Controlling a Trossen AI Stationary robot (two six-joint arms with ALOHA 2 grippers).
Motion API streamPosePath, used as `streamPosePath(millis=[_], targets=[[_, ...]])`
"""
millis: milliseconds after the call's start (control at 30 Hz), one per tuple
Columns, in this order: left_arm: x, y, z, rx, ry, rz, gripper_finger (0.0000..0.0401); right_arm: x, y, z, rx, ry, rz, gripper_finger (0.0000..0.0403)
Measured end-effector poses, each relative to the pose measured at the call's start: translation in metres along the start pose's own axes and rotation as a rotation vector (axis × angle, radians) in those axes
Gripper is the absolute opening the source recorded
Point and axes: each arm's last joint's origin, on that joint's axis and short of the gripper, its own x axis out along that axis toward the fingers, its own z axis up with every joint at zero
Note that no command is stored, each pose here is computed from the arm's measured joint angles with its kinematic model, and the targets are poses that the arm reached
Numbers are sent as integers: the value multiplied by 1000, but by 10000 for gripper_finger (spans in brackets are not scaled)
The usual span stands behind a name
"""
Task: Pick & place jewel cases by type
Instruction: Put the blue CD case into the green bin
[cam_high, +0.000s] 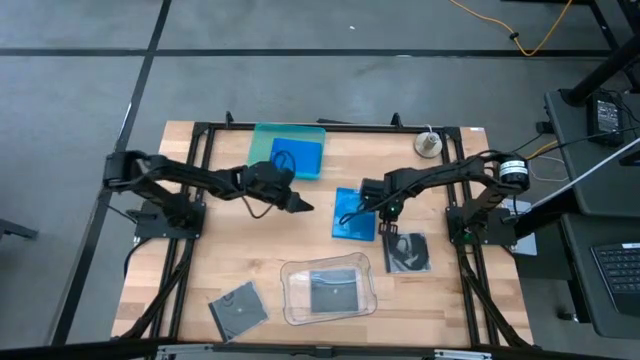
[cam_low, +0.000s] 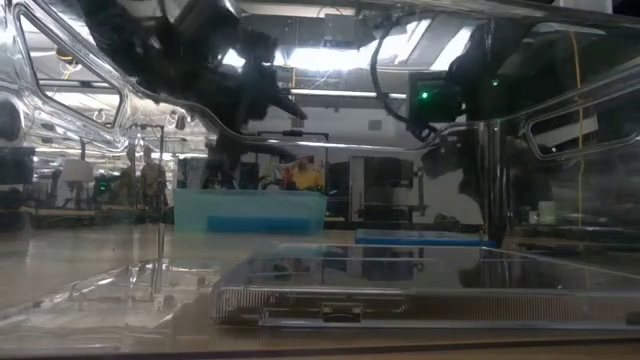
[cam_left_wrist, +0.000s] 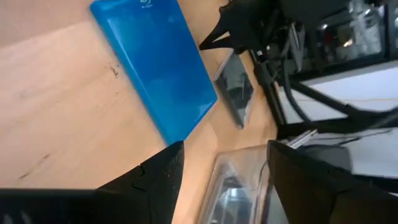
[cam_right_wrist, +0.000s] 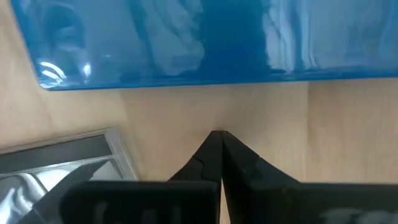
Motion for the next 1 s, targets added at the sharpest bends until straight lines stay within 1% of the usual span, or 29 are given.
streamPosePath(millis=[167, 333, 500, 600, 733, 833, 1000], targets=[[18, 11, -1, -74, 9, -30, 231, 7, -10, 3, -42, 3, 49, 4], [28, 26, -5, -115, 28, 29, 231, 6, -18, 7, -70, -39, 66, 5], [34, 37, -8, -153, 12, 89, 228, 6, -21, 14, -90, -117, 103, 5], [37, 41, -9, -157, 3, 112, 231, 5, -21, 19, -104, -170, 113, 5], [41, 49, -12, -178, -17, 162, 228, 5, -21, 33, -145, -312, 108, 5], [44, 52, -16, -190, -19, 184, 225, 9, -22, 43, -135, -376, 123, 5], [48, 54, -22, -209, -5, 196, 225, 27, -23, 52, -95, -358, 213, 6]])
